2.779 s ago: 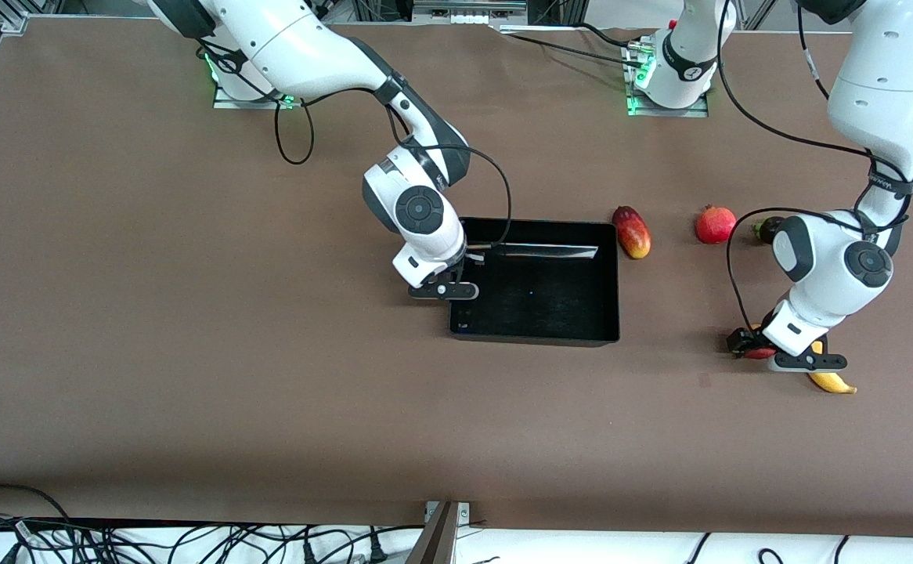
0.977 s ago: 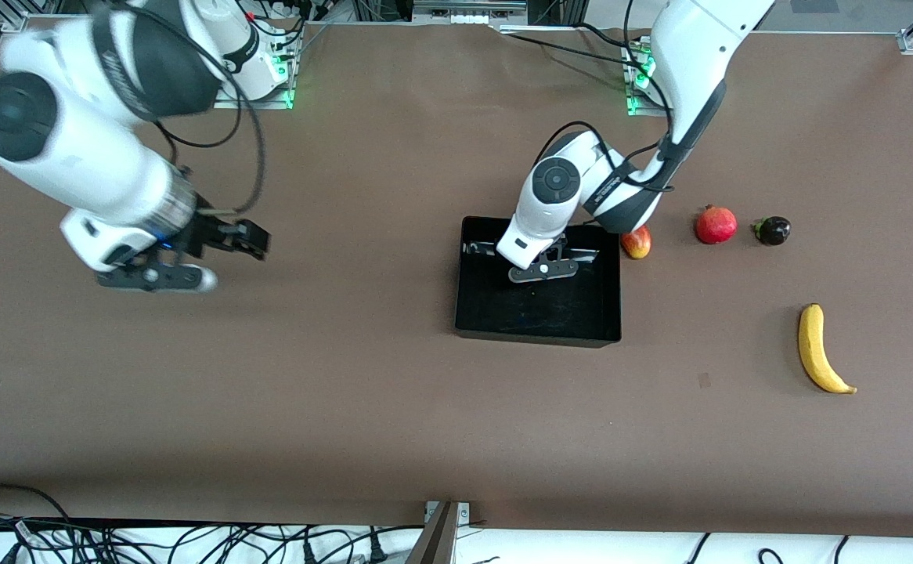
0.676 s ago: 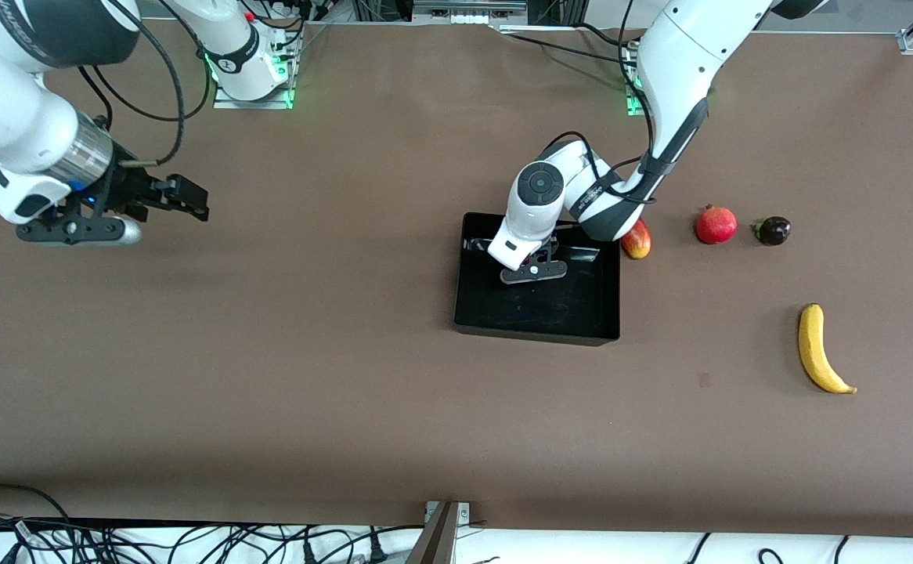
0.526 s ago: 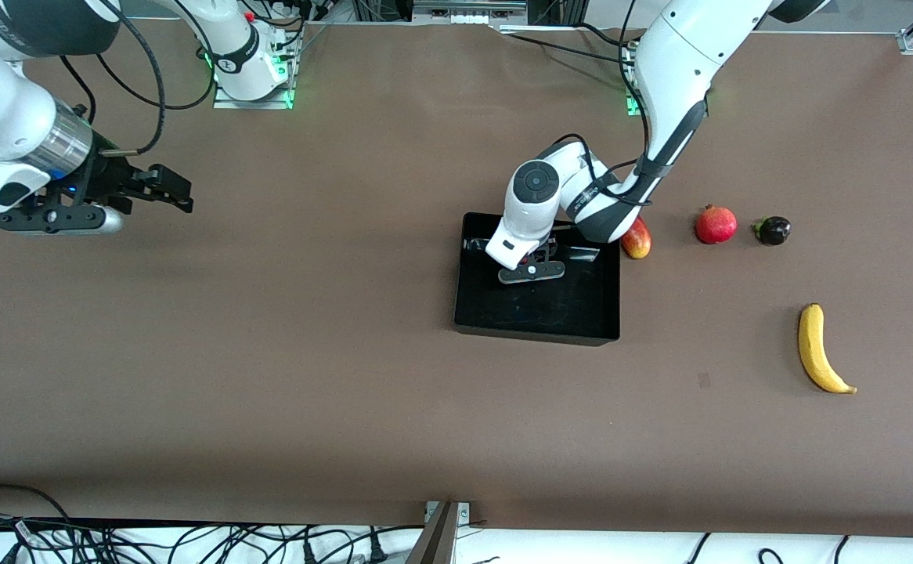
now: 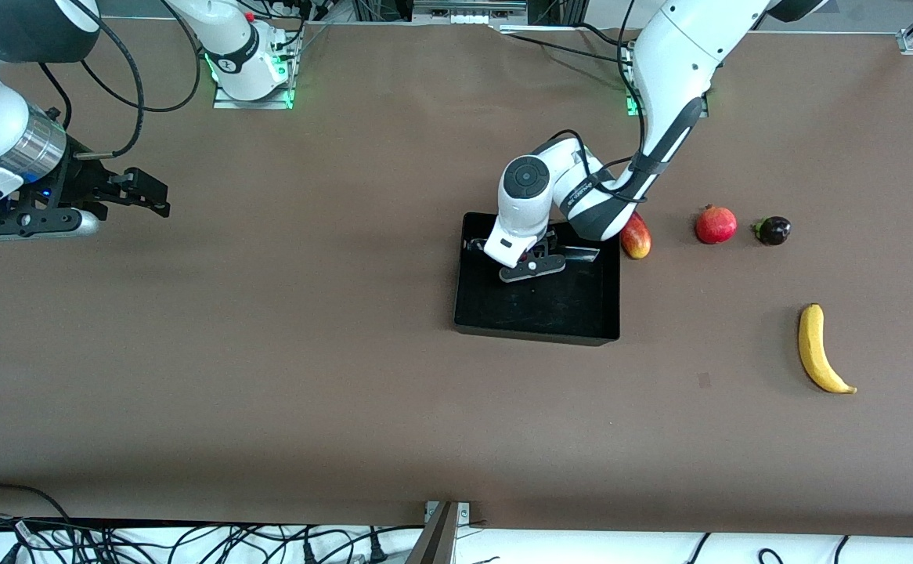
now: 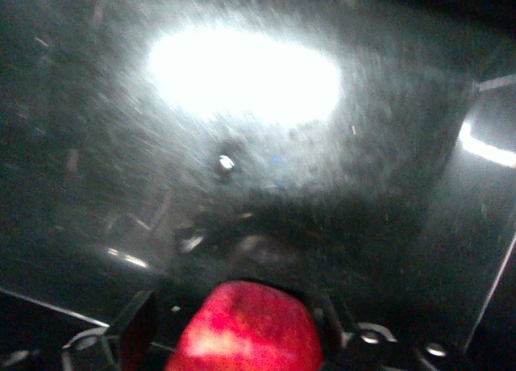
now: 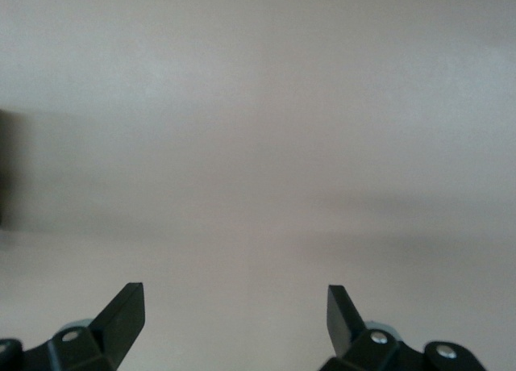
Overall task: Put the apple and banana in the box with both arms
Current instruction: 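Lower the apple into the box while the right gripper draws back, then open the left gripper and move it to the yellow banana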
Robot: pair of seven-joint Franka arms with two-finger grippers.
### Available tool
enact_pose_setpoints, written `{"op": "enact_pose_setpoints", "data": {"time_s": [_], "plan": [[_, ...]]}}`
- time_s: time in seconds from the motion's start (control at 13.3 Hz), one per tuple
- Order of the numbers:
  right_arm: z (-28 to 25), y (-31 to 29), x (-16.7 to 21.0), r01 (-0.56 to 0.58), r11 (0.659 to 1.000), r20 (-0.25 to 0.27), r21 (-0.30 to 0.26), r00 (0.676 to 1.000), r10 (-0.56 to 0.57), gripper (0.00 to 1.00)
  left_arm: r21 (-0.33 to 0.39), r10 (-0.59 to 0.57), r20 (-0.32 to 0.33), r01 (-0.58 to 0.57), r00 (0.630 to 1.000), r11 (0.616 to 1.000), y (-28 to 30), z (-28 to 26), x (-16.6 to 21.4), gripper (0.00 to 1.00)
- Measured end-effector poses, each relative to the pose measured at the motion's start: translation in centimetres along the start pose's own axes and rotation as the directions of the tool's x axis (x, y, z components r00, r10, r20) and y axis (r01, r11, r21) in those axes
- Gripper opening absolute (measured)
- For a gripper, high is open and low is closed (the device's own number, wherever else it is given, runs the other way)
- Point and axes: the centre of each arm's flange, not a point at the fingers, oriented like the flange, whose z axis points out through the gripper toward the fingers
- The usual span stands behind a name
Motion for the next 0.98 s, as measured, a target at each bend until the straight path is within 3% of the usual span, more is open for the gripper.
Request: {"op": "enact_pose_setpoints", "data": {"time_s": [0.23, 0.45, 0.68, 0.83, 0.98], "plan": [[-0.7, -0.2, 0.1, 0.007, 1.0, -0.02, -0.014, 1.0, -0.008, 1.0, -0.006, -0.091, -0.042, 0.09, 0.995, 0.996, -2.9, -6.5, 5.3, 1.0], [-1.6, -0.3, 0.3, 0.011, 1.0, -0.038, -0.023, 0.999, -0.012, 1.0, 0.014, -0.07, -0.029, 0.07, 0.997, 0.997, -10.5, -13.5, 13.2, 1.0], [-1.8, -0.1, 0.3, 0.024, 0.997, -0.045, -0.079, 0.999, -0.027, 1.0, 0.028, 0.098, 0.011, -0.098, 0.995, 0.995, -22.4, -13.7, 21.1, 1.0], [-1.8, -0.4, 0.3, 0.034, 0.994, -0.047, -0.101, 0.998, -0.039, 1.0, 0.037, 0.231, 0.05, -0.233, 0.972, 0.972, -30.9, -10.9, 24.9, 1.0], [-2.0, -0.4, 0.3, 0.033, 0.994, -0.053, -0.103, 0.998, -0.039, 1.0, 0.039, 0.322, 0.04, -0.324, 0.946, 0.945, -38.6, -8.4, 27.8, 1.0]]}}
